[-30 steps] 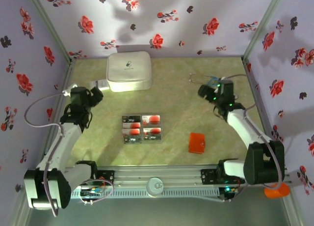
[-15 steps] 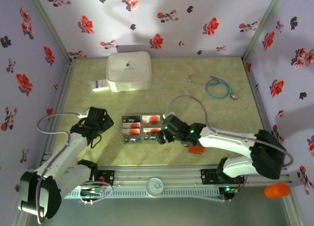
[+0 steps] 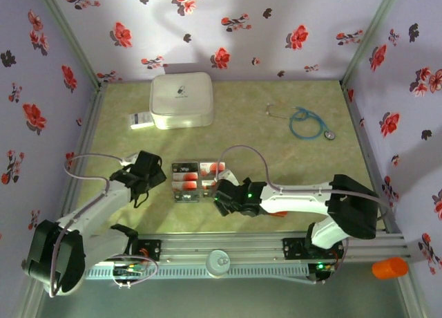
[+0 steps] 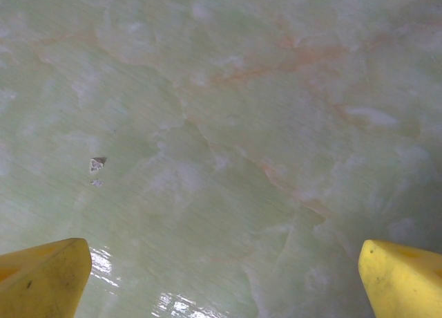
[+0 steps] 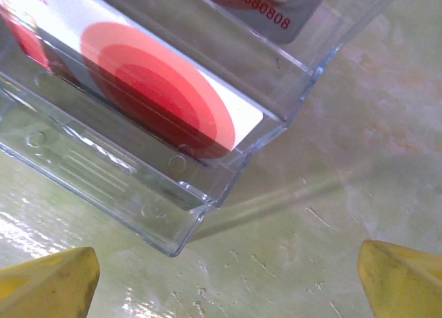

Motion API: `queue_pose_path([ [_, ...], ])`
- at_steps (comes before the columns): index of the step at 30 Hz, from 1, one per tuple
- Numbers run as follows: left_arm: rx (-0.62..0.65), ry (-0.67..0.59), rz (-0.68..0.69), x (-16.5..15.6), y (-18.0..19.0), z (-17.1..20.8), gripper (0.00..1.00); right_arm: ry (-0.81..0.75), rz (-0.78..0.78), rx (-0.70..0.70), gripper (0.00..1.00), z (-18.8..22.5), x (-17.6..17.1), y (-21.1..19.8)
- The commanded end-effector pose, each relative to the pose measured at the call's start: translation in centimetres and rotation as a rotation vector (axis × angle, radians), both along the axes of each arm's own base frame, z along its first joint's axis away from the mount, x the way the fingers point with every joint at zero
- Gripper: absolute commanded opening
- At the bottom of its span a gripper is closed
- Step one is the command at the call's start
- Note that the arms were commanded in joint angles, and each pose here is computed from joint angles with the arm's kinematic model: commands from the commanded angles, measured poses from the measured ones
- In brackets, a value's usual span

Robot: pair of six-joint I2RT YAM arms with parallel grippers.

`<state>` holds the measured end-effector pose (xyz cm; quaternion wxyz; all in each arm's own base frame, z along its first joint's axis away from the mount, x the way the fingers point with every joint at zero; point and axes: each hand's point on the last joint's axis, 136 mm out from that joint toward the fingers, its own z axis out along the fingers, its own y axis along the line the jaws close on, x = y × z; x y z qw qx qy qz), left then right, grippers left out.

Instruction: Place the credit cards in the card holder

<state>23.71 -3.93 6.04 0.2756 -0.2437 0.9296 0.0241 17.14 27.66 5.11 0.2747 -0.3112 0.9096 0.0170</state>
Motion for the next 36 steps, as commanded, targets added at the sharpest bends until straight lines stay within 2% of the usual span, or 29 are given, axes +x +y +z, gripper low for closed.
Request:
queue_pose_path([
  [1,0.026,-0.011,0.006,0.2,0.1,0.1,1.00,-0.039,0.004,-0.032,0.97,0.2,0.6,0.3],
  [12,0.022,-0.005,-0.023,0.2,-1.1,-0.6,1.00,-0.095,-0.049,-0.103,0.99,-0.6,2.3,-0.4],
  [20,0.012,-0.012,-0.050,1.3,-2.9,-0.6,1.00,-0.127,-0.129,-0.118,0.99,-0.6,4.4,-1.9],
  [27,0.010,-0.021,-0.086,3.8,-5.6,-0.7,1.00,-0.115,-0.241,-0.141,0.98,-0.7,6.9,-4.6],
  [36,0.034,-0.025,-0.175,8.4,-10.8,-0.6,1.00,-0.086,-0.423,-0.178,0.98,-1.4,10.1,-9.2],
])
